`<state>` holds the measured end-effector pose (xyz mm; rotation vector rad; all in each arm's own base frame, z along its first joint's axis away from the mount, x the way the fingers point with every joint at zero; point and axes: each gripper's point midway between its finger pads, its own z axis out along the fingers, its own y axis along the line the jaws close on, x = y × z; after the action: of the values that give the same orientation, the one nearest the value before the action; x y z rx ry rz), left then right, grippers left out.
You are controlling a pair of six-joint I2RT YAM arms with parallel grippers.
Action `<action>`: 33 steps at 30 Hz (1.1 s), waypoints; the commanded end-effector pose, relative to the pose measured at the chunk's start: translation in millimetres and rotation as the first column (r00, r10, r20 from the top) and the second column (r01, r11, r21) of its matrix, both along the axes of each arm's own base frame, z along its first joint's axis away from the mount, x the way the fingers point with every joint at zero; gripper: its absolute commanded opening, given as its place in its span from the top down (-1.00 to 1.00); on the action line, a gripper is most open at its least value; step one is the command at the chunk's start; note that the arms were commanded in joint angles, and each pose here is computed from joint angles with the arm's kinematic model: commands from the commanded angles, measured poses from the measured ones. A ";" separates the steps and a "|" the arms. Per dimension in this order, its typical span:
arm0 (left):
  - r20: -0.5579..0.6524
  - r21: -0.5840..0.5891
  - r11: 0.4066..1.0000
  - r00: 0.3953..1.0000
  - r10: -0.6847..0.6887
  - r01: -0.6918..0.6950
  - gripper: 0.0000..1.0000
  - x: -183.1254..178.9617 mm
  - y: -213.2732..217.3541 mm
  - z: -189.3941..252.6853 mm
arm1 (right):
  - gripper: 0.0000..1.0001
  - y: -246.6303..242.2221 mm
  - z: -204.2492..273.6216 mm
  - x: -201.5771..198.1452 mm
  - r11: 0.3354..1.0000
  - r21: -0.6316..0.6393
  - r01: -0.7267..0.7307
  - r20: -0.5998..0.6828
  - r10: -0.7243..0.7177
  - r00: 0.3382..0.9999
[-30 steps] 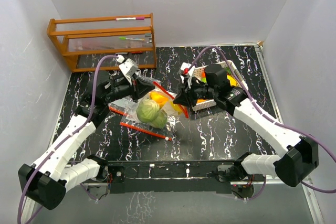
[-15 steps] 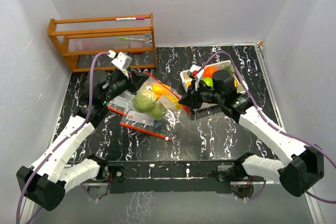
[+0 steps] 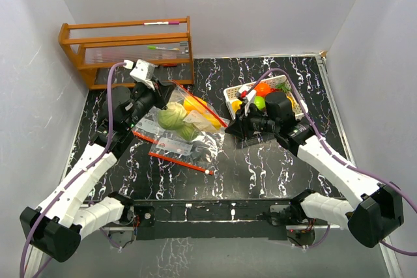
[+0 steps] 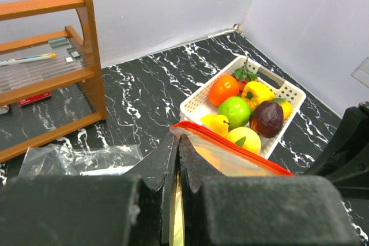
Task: Place the food in the zip-top bag and seal the zipper
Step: Zip the zipper food storage bag, then place the zipper food storage bag at the center of the board.
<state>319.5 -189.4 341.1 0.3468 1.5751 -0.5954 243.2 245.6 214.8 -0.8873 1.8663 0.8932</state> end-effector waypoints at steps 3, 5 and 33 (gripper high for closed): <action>0.221 -0.133 0.984 0.964 0.149 -0.121 1.00 -1.7 30.9 87.7 | 0.70 -8.7 -3.5 -1.2 0.999 -0.012 0.037 -0.017 -0.037 0.999; 0.221 -0.135 0.984 0.965 0.143 -0.115 1.00 -1.8 29.9 87.2 | 0.67 -9.0 -2.0 1.4 0.999 -0.012 0.047 -0.011 -0.047 0.999; -0.046 -0.053 0.794 0.796 0.603 -0.605 1.00 68.6 136.8 16.1 | -0.97 -33.2 73.4 32.7 0.893 0.182 0.412 -0.057 -0.408 0.911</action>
<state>377.8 -80.4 336.6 -0.0917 1.6166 -0.1512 278.8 211.2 273.1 -0.3566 1.9015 0.7607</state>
